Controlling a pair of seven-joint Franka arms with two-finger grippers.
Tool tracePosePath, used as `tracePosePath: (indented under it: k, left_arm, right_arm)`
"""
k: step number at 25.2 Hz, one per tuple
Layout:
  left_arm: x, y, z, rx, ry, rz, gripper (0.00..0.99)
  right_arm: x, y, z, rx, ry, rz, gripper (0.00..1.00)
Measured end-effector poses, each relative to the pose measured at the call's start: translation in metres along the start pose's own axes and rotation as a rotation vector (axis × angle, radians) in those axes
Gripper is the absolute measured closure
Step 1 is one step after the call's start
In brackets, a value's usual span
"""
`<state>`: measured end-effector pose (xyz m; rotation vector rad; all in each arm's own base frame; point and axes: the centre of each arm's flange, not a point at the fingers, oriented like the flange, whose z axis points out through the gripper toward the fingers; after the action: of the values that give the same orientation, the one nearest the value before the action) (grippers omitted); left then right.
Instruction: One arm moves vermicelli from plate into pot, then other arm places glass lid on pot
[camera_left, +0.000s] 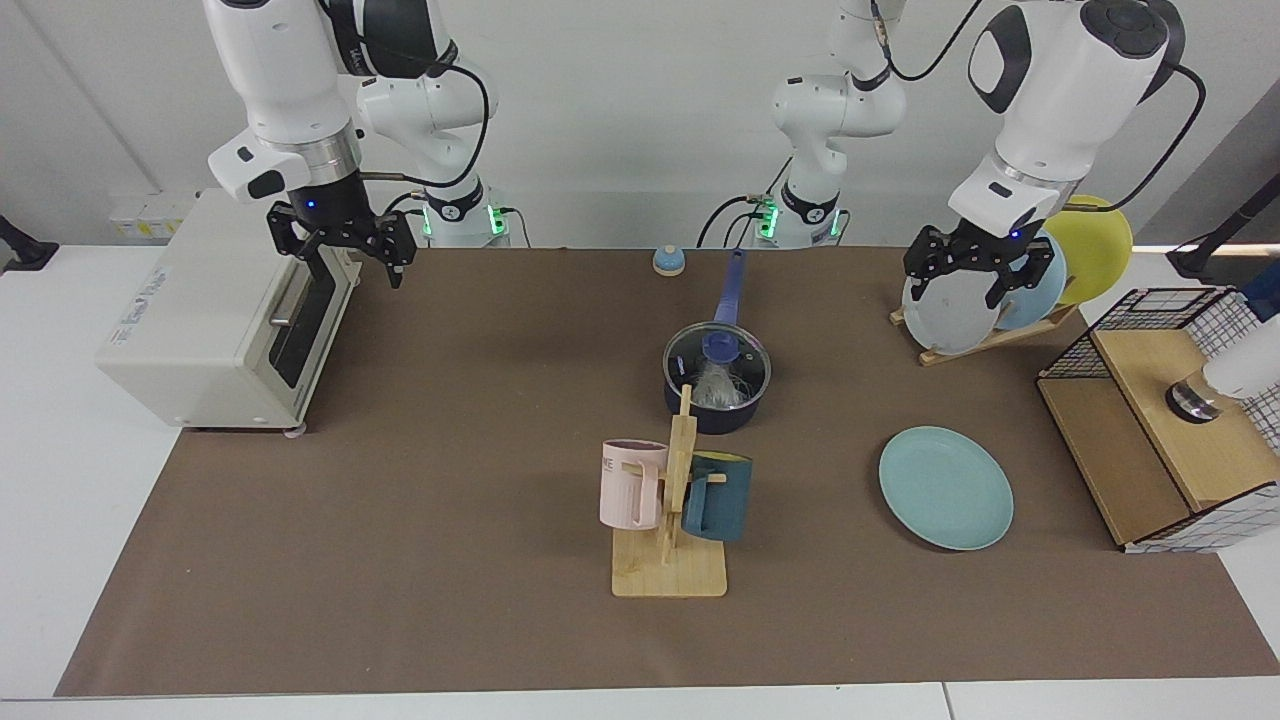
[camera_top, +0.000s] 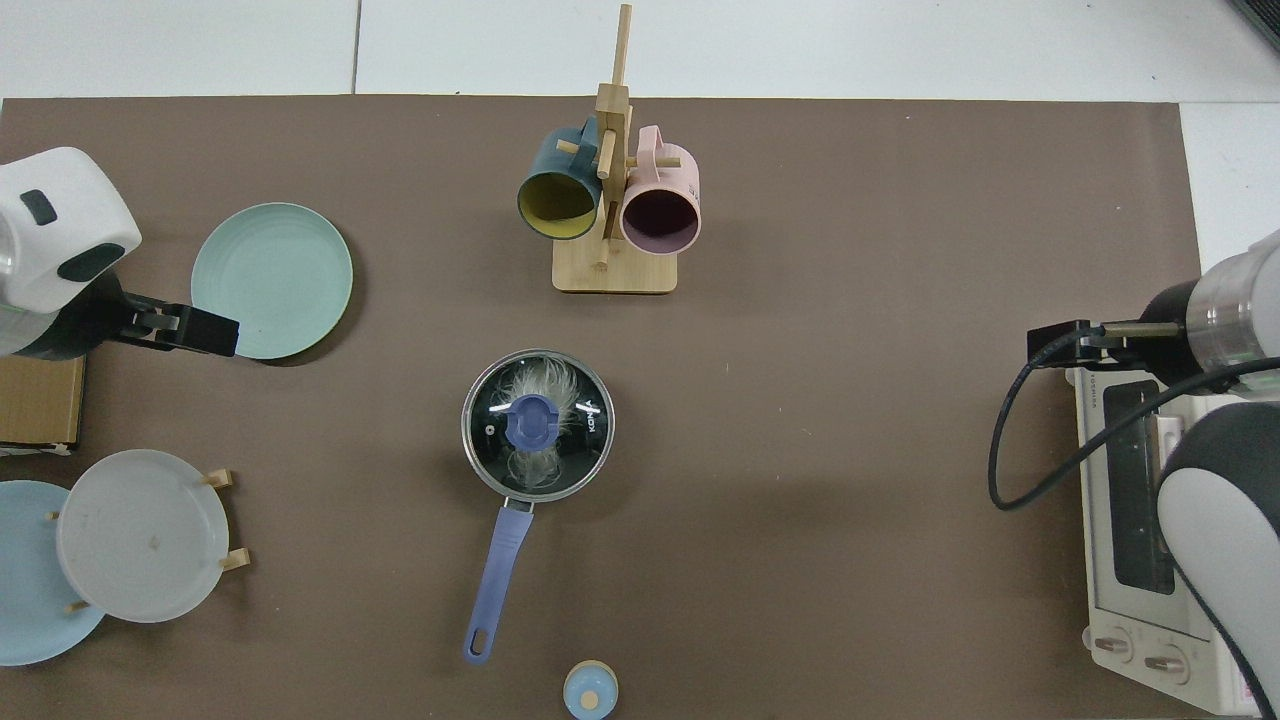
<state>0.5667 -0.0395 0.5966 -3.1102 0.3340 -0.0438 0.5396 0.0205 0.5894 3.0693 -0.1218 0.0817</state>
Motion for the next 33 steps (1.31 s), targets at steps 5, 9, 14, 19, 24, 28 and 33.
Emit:
tracePosePath:
  k: [5, 9, 14, 19, 24, 28, 33]
  left_arm:
    - [-0.001, 0.0, -0.001, 0.0, 0.002, 0.0, 0.0]
    - [-0.001, 0.0, -0.001, 0.0, 0.002, 0.0, 0.0]
    - [-0.001, 0.0, -0.001, 0.0, 0.003, 0.0, 0.0]
    - [-0.001, 0.0, -0.001, 0.0, 0.003, 0.001, 0.0]
    - [-0.001, 0.0, -0.002, 0.0, 0.003, 0.001, 0.0]
    - [-0.001, 0.0, -0.002, 0.0, 0.003, 0.001, 0.0]
    - [-0.001, 0.0, -0.002, 0.0, 0.003, 0.001, 0.0]
  right_arm:
    - [-0.01, 0.016, 0.015, 0.001, -0.019, 0.019, 0.0]
    - [-0.012, 0.028, 0.021, 0.001, -0.029, 0.04, 0.0]
    - [-0.01, 0.042, 0.024, 0.002, -0.024, 0.068, 0.0]
    - [-0.007, 0.044, 0.03, 0.003, -0.034, 0.075, 0.0]
    - [0.008, 0.044, 0.029, -0.001, -0.031, 0.08, 0.0]
    - [0.021, 0.047, 0.026, 0.016, -0.027, 0.098, 0.0]
    - [0.028, 0.057, 0.029, 0.05, -0.035, 0.132, 0.0]
